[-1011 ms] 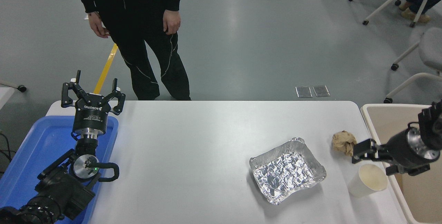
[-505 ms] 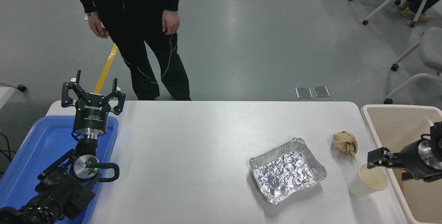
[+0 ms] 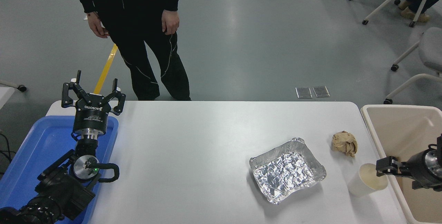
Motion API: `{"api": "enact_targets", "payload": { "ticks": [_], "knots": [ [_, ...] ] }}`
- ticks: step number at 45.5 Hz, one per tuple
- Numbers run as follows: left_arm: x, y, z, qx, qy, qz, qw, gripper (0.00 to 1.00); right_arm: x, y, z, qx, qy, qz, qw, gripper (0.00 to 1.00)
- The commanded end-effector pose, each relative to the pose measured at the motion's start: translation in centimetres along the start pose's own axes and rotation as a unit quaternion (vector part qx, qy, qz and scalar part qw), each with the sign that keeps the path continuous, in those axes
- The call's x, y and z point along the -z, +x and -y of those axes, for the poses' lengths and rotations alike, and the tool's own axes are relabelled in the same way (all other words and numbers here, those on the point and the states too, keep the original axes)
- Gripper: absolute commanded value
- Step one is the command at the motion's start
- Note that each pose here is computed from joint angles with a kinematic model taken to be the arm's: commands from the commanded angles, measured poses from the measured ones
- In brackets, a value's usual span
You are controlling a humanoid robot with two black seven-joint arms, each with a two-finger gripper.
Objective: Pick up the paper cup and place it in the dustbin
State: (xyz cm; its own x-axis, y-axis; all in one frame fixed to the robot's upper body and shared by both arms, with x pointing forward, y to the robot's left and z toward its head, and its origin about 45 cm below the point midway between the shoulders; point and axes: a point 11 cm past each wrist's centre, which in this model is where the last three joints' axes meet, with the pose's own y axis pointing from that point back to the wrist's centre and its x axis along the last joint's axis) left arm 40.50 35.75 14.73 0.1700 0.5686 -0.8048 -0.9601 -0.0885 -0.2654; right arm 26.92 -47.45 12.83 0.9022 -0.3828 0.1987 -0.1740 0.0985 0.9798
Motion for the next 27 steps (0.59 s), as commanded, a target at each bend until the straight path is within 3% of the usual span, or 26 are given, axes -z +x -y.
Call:
{"api": "enact_targets", "payload": {
  "ticks": [1, 6, 8, 11, 14, 27],
  "knots": [
    [0.0, 0.0, 0.0, 0.0, 0.0, 0.0, 1.0, 0.99, 0.0, -1.5, 2.2, -0.014, 0.007, 0.018, 1.0, 0.94],
    [0.0, 0.0, 0.0, 0.0, -0.001, 0.0, 1.0, 0.99, 0.1, -2.3, 3.2, -0.018, 0.015, 0.031, 0.999, 0.78],
    [0.0, 0.0, 0.0, 0.001, 0.001, 0.0, 1.0, 0.99, 0.2, -2.6, 3.5, -0.016, 0.016, 0.03, 0.999, 0.68],
    [0.0, 0.0, 0.0, 0.0, 0.0, 0.0, 1.0, 0.99, 0.6, -2.9, 3.9, -0.011, 0.017, 0.023, 1.0, 0.4],
    [0.0, 0.0, 0.0, 0.0, -0.001, 0.0, 1.0, 0.99, 0.9, -2.6, 4.1, -0.015, 0.015, 0.019, 1.0, 0.0],
    [0.0, 0.0, 0.0, 0.0, 0.0, 0.0, 1.0, 0.99, -0.2, -1.4, 3.7, -0.032, 0.003, 0.017, 0.999, 0.0]
  ]
}}
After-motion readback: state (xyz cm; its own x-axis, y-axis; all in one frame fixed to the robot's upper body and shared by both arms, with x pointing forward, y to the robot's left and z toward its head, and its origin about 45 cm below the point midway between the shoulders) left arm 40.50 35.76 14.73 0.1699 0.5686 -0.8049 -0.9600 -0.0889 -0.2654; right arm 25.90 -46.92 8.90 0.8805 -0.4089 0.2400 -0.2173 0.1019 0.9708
